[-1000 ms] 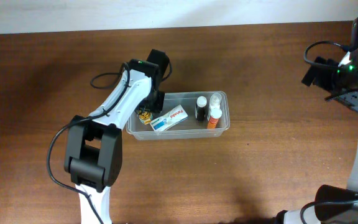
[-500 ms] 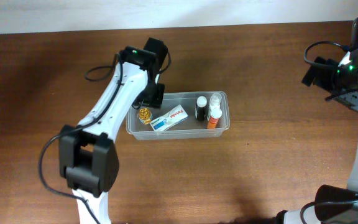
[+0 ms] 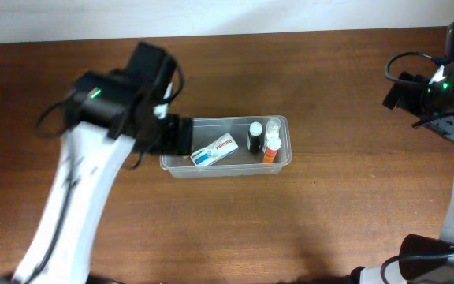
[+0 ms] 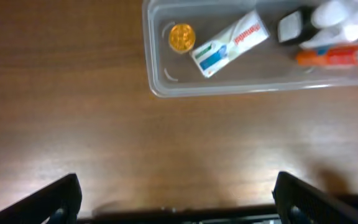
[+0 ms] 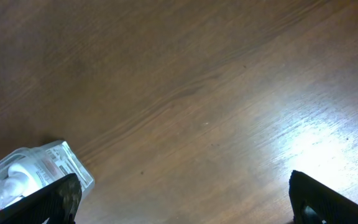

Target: Pack container

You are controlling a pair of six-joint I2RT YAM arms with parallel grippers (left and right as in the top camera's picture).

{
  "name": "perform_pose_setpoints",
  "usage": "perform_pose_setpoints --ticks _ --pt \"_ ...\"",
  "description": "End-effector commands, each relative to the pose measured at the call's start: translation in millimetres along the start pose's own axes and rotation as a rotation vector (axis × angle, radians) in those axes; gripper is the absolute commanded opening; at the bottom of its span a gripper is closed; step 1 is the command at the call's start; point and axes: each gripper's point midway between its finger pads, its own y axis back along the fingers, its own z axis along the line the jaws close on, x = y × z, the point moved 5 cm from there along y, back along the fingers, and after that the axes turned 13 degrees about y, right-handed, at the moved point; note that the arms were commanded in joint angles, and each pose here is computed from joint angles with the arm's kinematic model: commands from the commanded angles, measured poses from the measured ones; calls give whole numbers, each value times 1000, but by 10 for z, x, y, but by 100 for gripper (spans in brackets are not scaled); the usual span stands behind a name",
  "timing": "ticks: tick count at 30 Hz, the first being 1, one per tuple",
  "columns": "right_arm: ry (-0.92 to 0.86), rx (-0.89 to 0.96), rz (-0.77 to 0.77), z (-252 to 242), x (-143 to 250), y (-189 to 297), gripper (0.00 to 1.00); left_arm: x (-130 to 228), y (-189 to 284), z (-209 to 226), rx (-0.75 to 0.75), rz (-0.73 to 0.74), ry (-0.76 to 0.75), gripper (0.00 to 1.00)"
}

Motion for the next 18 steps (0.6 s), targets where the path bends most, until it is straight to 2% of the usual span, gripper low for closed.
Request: perform_pose_setpoints --ticks 1,5,9,18 --pt "5 9 -8 -22 -17 13 98 150 330 43 100 -63 61 99" --pt "5 9 -8 -22 -17 13 98 290 570 115 162 -121 52 99" --pt "5 9 -8 -22 -17 13 98 421 775 206 196 -191 -36 99" --pt "5 9 -8 -22 -17 13 98 888 1154 626 208 -382 -80 99"
